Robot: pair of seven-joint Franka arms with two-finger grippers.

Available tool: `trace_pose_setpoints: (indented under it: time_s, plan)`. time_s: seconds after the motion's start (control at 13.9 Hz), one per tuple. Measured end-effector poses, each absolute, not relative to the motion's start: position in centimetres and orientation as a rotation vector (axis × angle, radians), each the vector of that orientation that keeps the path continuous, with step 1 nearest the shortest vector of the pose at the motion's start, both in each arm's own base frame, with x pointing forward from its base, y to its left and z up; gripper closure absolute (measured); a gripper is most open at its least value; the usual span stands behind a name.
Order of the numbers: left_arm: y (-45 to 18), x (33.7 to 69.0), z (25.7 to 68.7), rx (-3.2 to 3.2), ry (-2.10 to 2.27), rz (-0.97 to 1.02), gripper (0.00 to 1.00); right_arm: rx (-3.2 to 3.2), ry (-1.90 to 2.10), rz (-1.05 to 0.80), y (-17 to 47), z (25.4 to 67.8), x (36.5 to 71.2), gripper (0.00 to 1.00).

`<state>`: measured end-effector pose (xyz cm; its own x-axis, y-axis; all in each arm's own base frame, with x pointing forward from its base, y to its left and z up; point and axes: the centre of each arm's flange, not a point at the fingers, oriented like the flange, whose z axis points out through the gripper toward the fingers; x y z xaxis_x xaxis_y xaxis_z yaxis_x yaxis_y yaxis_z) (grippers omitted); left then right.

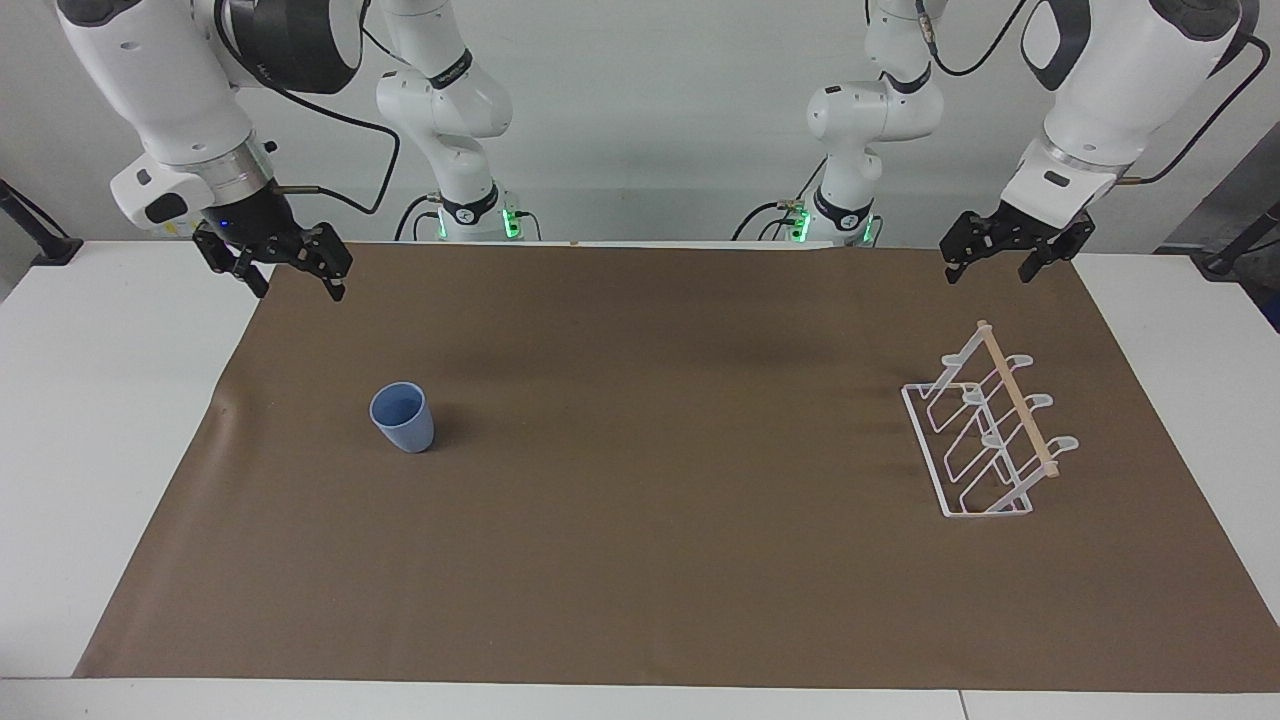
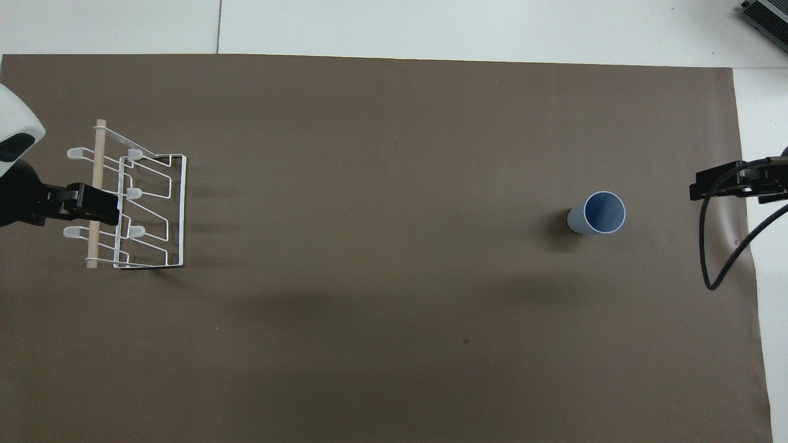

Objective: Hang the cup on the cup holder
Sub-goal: 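Reach the right gripper down to the light blue cup's rim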

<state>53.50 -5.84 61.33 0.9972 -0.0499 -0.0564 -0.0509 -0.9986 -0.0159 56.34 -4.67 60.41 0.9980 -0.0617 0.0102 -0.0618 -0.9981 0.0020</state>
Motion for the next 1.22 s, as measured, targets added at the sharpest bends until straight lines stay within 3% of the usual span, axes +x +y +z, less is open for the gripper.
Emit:
trace_pose_setpoints:
  time_s: [0.22, 0.43, 0.79, 1.22]
  plan:
    - [-5.8, 53.5, 61.3, -3.122, 0.079, 0.088, 0.0, 3.137, -0.111, 0.011, -5.1, 60.0, 56.1, 0.0]
    - [-5.8, 53.5, 61.3, -3.122, 0.079, 0.088, 0.0, 3.129, -0.106, 0.127, -5.0, 58.7, 56.6, 0.0]
    - [-5.8, 53.5, 61.3, -3.122, 0.079, 0.088, 0.0, 3.121, -0.097, 0.222, -4.7, 51.2, 56.9, 0.0]
    - [-5.8, 53.5, 61.3, -3.122, 0.079, 0.088, 0.0, 3.137, -0.098, 0.11, -4.8, 42.7, 56.8, 0.0]
